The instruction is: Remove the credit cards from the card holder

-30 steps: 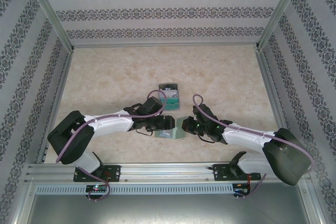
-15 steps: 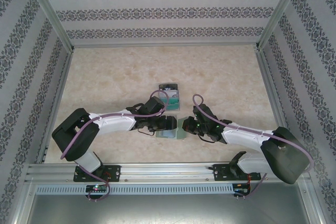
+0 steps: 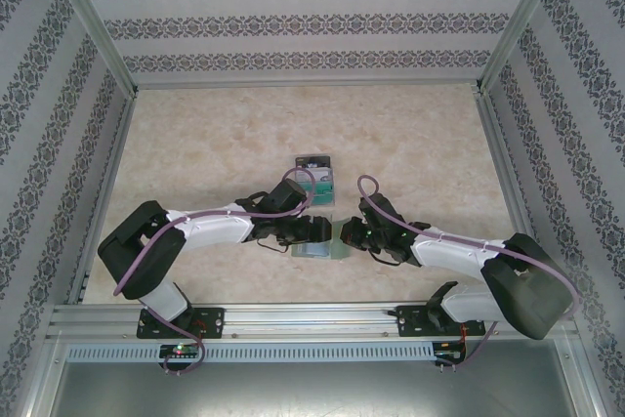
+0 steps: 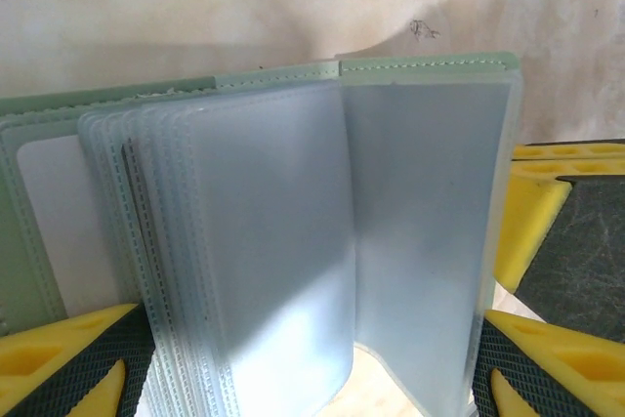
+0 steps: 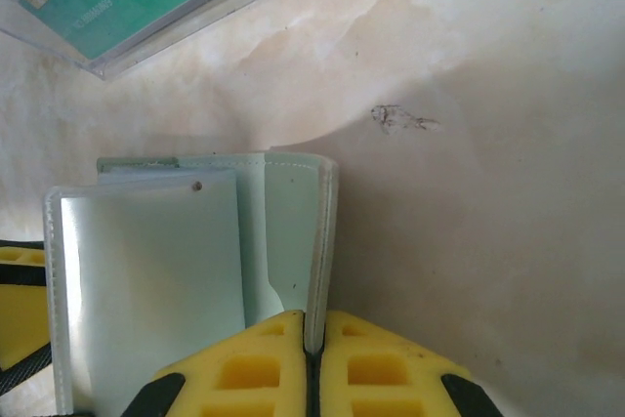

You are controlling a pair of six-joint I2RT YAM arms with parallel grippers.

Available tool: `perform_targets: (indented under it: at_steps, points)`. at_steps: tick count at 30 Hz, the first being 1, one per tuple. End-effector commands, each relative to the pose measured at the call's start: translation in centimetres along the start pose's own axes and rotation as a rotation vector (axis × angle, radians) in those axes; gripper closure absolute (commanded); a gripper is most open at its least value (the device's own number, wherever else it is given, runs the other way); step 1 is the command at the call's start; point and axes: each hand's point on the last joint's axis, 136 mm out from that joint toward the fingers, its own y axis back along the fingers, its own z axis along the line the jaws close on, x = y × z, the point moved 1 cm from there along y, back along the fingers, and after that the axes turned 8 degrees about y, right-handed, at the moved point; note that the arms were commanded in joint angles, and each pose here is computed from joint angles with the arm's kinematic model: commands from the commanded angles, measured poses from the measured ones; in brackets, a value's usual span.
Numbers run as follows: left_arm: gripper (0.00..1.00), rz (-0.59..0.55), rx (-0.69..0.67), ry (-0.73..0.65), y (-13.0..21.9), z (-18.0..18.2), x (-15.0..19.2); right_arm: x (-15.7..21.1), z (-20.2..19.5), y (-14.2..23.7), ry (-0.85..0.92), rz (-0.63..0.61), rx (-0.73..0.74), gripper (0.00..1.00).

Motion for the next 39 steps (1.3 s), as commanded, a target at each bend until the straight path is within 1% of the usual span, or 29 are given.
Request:
perform_targets:
  at_steps: [1,11,19,30,37,39]
  points:
    - [0.17,0.036,0.128,-0.072,-0.2,-3.6,0.4,0.7,0.0,-0.3,0.018,0.029,-0.014,1.00]
    - [0.13,0.025,0.170,-0.096,0.6,-4.7,0.4,0.7,-0.1,-0.4,0.016,0.028,-0.013,1.00]
    - [0.14,0.020,0.210,-0.111,1.3,-5.8,0.3,0.7,-0.3,-0.5,0.014,0.031,-0.009,1.00]
    - [0.14,0.022,0.201,-0.107,1.3,-5.7,0.3,0.7,-0.3,-0.5,0.012,0.028,-0.008,1.00]
    - [0.13,0.011,0.169,-0.109,1.5,-5.1,0.3,0.6,-0.6,-0.1,0.015,0.024,0.008,1.00]
    - [0.13,0.006,0.154,-0.108,1.6,-4.8,0.3,0.4,-0.9,0.3,0.017,0.015,0.016,0.93]
